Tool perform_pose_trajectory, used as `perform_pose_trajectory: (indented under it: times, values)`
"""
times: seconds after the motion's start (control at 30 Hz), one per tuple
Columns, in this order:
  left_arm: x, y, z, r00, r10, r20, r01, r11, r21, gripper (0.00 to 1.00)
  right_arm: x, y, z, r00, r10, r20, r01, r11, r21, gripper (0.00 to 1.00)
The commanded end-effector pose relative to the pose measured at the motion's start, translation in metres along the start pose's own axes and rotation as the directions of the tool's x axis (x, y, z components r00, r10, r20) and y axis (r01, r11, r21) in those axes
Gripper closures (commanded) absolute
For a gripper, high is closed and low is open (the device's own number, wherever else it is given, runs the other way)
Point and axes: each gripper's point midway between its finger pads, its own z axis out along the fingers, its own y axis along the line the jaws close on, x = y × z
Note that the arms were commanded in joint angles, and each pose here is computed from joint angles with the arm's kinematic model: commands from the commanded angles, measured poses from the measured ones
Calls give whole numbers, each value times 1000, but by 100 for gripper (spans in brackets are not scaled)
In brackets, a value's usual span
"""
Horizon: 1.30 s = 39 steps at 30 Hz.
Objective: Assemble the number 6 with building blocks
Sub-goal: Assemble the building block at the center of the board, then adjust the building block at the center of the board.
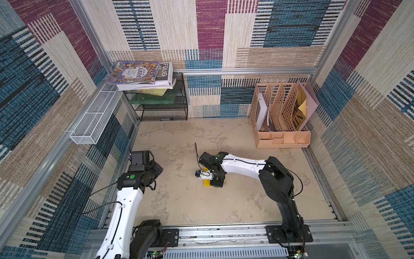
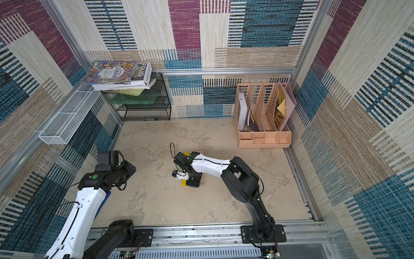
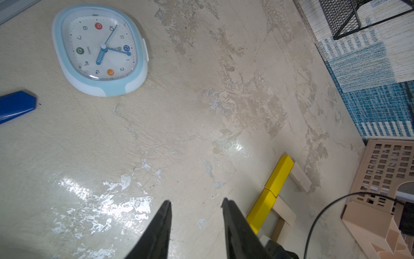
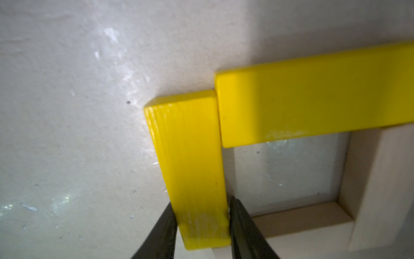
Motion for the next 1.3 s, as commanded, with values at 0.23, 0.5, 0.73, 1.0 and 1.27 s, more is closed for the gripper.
perform_pose_trajectory:
  times: [0.23, 0.5, 0.73, 1.0, 1.27]
  values:
    - [-1, -3, 0, 1000, 14, 7, -14, 1000, 18, 58, 7, -3, 0, 999, 19, -33, -18, 1000, 23, 27]
    - [1, -5, 0, 1000, 17, 1, -17, 999, 37, 58, 6, -9, -19, 999, 33, -2, -33, 998, 61, 23]
    - [-8, -17, -6, 999, 46, 26, -48, 996, 74, 57, -13, -23, -92, 982, 61, 177, -81, 990, 113, 20]
    - [-11, -20, -5, 999, 41, 30, -43, 996, 78, 57, 58, -71, -88, 924, 345, 166, -363, 928, 89, 89]
    - [-4, -13, -4, 999, 27, 28, -29, 997, 73, 57, 96, -51, -40, 892, 444, 82, -442, 896, -36, 97]
